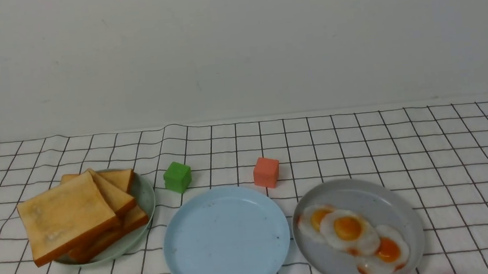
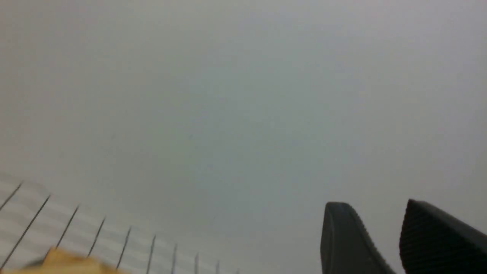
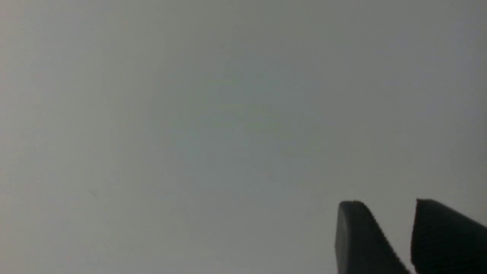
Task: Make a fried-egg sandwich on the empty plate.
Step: Use the left arm to grab a slice of bread
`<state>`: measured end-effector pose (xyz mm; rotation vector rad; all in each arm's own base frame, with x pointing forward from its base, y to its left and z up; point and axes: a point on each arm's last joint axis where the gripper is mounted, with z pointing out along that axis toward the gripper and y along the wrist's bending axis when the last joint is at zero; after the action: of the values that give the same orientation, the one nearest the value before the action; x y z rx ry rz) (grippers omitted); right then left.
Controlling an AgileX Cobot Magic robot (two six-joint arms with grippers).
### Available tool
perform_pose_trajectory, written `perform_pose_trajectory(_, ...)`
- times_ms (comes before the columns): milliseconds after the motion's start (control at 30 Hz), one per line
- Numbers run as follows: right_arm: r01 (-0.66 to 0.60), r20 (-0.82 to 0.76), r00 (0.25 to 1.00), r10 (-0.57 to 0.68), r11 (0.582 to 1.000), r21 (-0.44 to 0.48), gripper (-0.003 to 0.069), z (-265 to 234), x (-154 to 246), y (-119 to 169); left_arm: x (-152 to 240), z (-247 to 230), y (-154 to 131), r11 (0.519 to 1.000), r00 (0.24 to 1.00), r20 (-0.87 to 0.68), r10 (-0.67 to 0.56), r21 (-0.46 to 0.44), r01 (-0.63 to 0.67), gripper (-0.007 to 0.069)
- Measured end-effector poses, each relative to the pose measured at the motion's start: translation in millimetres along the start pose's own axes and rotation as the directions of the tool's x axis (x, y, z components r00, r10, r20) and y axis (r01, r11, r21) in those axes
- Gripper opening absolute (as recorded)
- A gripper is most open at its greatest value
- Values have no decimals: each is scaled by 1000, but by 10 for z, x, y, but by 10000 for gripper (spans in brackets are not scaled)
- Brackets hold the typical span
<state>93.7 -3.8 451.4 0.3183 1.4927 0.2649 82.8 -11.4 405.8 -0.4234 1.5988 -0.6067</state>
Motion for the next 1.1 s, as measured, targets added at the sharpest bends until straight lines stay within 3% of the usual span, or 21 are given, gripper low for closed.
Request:
perform_pose_trajectory(67, 32, -83, 996, -28, 998, 45, 238, 140, 83, -29, 25, 123, 19, 999, 998, -69, -4, -53, 0, 238)
perform_pose_trajectory(100, 88, -182, 981, -70, 992, 90, 238, 287, 196, -72, 105, 304, 80, 991, 987, -163, -12, -136, -11, 238)
perform_pose_trajectory(200, 163, -318, 941, -116, 979, 125, 239, 531, 408, -136, 267, 639, 237, 961, 945, -326, 0, -260, -89, 238)
perform_pose_trajectory(333, 140, -444, 893, -71, 982, 124, 239, 765, 699, -157, 593, 1127, 504, 896, 845, -531, -65, -403, -185, 238)
perform_pose_trajectory(367, 134, -447, 892, -66, 983, 122, 239, 764, 706, -152, 593, 1127, 504, 896, 845, -531, -65, -403, -185, 238)
perform_pose_trajectory(500, 79, -593, 804, -34, 996, 51, 239, 868, 1001, -24, 850, 1407, 678, 857, 763, -630, -146, -466, -221, 238)
perform_pose_trajectory(600, 97, -760, 626, -178, 984, -150, 239, 897, 1349, 212, 939, 1539, 779, 839, 725, -668, -167, -483, -252, 238)
perform_pose_trajectory(700, 94, -803, 516, -299, 951, -294, 243, 900, 1557, 368, 799, 1579, 901, 828, 745, -634, -207, -519, -211, 238)
perform_pose_trajectory(833, 78, -813, 459, -358, 928, -365, 247, 903, 1684, 467, 572, 1541, 1185, 803, 772, -558, -306, -586, -105, 238)
perform_pose_trajectory(1100, 77, -811, 453, -371, 922, -379, 248, 897, 1701, 489, 525, 1668, 1709, 793, 726, -524, -446, -607, 50, 265)
